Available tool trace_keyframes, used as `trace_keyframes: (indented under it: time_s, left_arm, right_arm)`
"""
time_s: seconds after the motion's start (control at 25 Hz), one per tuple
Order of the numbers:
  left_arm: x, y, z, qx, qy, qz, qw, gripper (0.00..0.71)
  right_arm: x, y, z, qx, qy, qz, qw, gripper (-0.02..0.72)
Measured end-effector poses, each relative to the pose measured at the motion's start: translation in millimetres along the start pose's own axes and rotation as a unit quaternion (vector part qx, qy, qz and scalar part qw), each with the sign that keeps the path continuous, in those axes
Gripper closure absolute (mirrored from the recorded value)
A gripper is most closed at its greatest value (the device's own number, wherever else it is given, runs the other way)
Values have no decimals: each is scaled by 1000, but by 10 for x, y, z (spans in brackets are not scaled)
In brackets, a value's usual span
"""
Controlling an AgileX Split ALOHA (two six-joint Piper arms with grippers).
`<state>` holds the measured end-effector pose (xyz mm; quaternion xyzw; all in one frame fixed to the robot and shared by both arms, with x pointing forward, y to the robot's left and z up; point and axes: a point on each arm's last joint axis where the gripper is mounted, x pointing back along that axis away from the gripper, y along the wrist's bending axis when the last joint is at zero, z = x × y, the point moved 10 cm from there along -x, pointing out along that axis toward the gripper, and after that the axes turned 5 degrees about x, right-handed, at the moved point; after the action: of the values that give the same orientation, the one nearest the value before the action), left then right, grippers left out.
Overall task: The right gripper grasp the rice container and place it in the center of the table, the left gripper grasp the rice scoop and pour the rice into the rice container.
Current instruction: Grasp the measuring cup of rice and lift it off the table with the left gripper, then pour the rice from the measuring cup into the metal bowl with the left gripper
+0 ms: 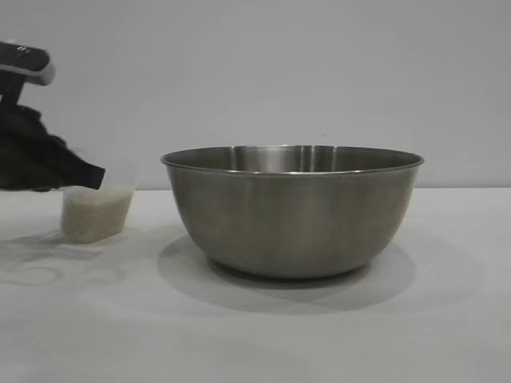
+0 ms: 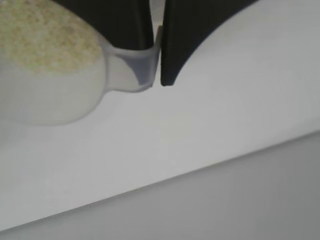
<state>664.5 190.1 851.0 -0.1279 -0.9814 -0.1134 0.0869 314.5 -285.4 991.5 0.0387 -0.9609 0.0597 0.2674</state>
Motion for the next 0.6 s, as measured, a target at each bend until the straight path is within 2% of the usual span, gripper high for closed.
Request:
trace_keyframes:
  time_s: [0.08,0.16,0.2,0.28,0.32,0.44,0.6]
  left_arm:
    - [-39,-44,-332,-66,-46,17,997,710]
    - [-36,-91,-696,-138,-98,28,985,710]
    - [-21,-128,-879,-179,-125,34,975,710]
    - [35,-237,-1195,-267,-178,48,946,710]
    - [78,-321,-1343,-310,-206,60,926,710]
    - [214,-601,-1642,-434,-277,88,853,710]
    - [271,-1030,-1617,-573,-304,128,750,710]
  right_arm:
    - [0,0,0,0,0,0,1000,409]
    - [0,0,0,0,0,0,1000,409]
    - [0,0,0,0,0,0,1000,409]
    - [0,0,0,0,0,0,1000,409]
    - [0,0,0,0,0,0,1000,409]
    - [0,0,0,0,0,0,1000,409]
    - [0,0,0,0,0,0,1000,409]
